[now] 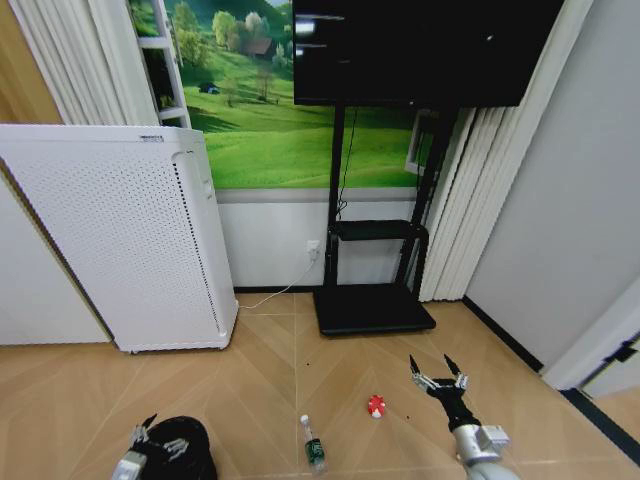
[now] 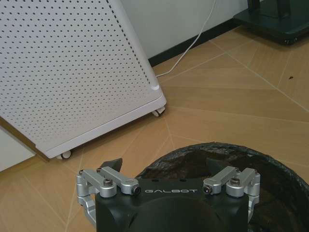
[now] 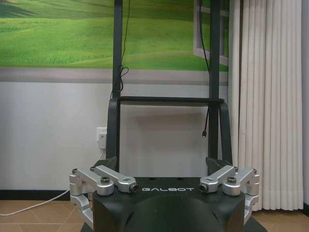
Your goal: Pick up the trash bin and place the garbage on the floor into it.
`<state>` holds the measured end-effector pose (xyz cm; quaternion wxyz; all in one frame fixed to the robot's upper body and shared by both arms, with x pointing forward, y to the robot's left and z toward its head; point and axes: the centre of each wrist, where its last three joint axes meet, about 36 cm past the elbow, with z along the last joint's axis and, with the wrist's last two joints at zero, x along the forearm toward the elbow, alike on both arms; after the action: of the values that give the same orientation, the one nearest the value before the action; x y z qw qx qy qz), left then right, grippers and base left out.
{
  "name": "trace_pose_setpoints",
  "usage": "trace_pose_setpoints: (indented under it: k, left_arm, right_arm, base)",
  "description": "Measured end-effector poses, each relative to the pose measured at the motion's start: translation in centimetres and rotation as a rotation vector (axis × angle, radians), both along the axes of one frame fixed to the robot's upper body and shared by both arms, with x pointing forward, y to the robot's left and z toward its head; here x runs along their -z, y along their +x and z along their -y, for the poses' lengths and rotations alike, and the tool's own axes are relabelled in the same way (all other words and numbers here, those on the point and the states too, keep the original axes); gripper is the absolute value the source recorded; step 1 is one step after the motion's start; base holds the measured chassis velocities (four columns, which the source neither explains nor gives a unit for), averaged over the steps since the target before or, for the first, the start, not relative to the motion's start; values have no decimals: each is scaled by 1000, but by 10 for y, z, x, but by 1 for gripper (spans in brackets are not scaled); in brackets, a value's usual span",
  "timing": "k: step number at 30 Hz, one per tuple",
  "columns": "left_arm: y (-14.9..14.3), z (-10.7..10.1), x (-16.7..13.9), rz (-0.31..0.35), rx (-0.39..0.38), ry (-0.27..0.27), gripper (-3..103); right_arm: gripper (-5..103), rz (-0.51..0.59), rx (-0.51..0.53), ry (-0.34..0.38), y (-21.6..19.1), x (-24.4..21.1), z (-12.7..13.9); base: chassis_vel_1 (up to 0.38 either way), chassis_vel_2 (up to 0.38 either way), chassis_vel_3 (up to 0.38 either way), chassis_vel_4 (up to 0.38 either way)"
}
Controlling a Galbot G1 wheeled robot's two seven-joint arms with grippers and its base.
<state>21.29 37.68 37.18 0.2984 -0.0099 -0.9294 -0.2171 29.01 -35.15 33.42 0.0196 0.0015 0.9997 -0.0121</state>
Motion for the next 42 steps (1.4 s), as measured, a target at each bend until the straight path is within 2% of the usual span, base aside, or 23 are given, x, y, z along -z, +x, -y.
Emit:
trace_pose_setpoints:
  k: [3, 9, 12, 24, 27, 28, 37, 40, 42]
  left_arm:
    - [-10, -4, -11, 12, -24, 37, 98]
    - [5, -21, -21, 55, -54, 85, 98]
    - [9, -44, -7, 53, -114, 114, 98]
    - [4, -86, 23, 18, -253, 158, 98]
    - [2, -83, 27, 9, -265, 138, 98]
    - [2, -80, 28, 2, -269, 123, 95]
    - [-5, -60, 28, -25, -272, 30, 98]
    - [-6, -57, 22, -9, -256, 34, 98]
    - [-5, -56, 13, 23, -224, 57, 98]
  right_arm:
    - [100, 0, 0, 1, 1, 0, 1]
    - [100, -5, 34, -1, -10, 0, 11]
    - [100, -1, 36, 1, -10, 0, 13]
    - [100, 7, 32, 8, -4, -2, 13]
    - [100, 6, 27, 12, -3, -1, 10]
    - [100, 6, 25, 14, -2, -1, 8]
    - [100, 4, 26, 12, -1, 0, 9]
    - [100, 2, 28, 11, -1, 0, 10]
    - [100, -2, 30, 10, -2, 1, 11]
  base:
    - [0, 0, 0, 0]
    - [0, 0, 0, 0]
    - [0, 0, 0, 0]
    - [0, 0, 0, 0]
    - [0, 0, 0, 0]
    - [0, 0, 0, 0]
    - [0, 0, 0, 0]
    - [0, 0, 0, 0]
    - [0, 0, 0, 0]
